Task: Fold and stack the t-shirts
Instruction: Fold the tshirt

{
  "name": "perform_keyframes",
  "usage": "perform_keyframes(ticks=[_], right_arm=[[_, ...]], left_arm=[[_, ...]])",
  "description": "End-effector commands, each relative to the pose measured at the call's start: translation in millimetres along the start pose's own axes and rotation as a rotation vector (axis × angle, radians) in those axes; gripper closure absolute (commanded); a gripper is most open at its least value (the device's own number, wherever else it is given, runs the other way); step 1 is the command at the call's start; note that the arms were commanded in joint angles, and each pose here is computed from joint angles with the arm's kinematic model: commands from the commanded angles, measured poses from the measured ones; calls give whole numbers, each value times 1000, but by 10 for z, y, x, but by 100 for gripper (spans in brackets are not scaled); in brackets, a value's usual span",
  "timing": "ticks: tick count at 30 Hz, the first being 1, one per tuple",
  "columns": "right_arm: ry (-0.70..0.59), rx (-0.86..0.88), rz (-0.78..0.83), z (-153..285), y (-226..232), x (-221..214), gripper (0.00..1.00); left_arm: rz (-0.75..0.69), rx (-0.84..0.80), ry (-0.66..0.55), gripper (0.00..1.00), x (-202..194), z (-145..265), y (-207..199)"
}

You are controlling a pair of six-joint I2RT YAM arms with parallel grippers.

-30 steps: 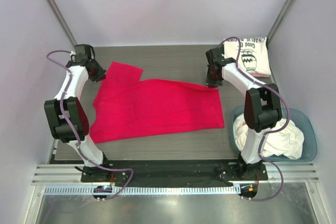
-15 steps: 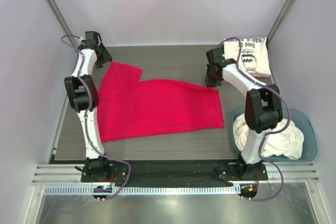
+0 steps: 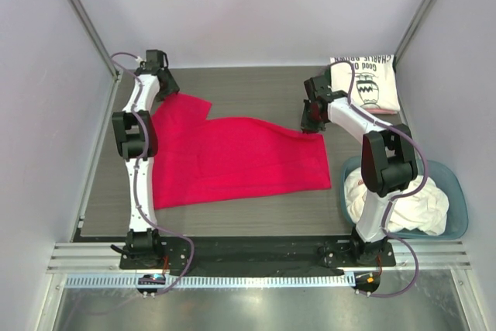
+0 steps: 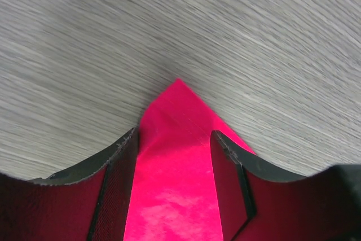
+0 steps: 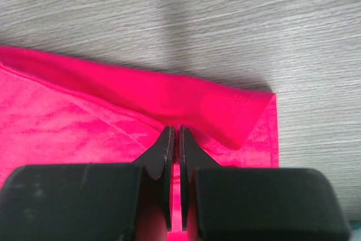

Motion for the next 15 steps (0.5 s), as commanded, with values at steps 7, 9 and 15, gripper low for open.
perform_keyframes(ticks=[7, 9, 15], right_arm=[[-48, 29, 10, 126, 2, 31, 99], [-49, 28, 9, 123, 9, 34, 99], [-53, 30, 10, 102, 3, 87, 99]], left_arm=[[-10, 40, -52, 59, 42, -28, -82], [-8, 43, -51, 81, 29, -54, -85], [-14, 33, -65, 100, 62, -12, -132]])
Point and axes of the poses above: each gripper's point midway between its finger pads, its own z axis back along the fingers, its own y axis along the line the jaws close on, x = y × z, the point moved 10 cm from there along z, back along the fingers, and after that the axes turned 9 degrees about z, right-handed, at the moved point
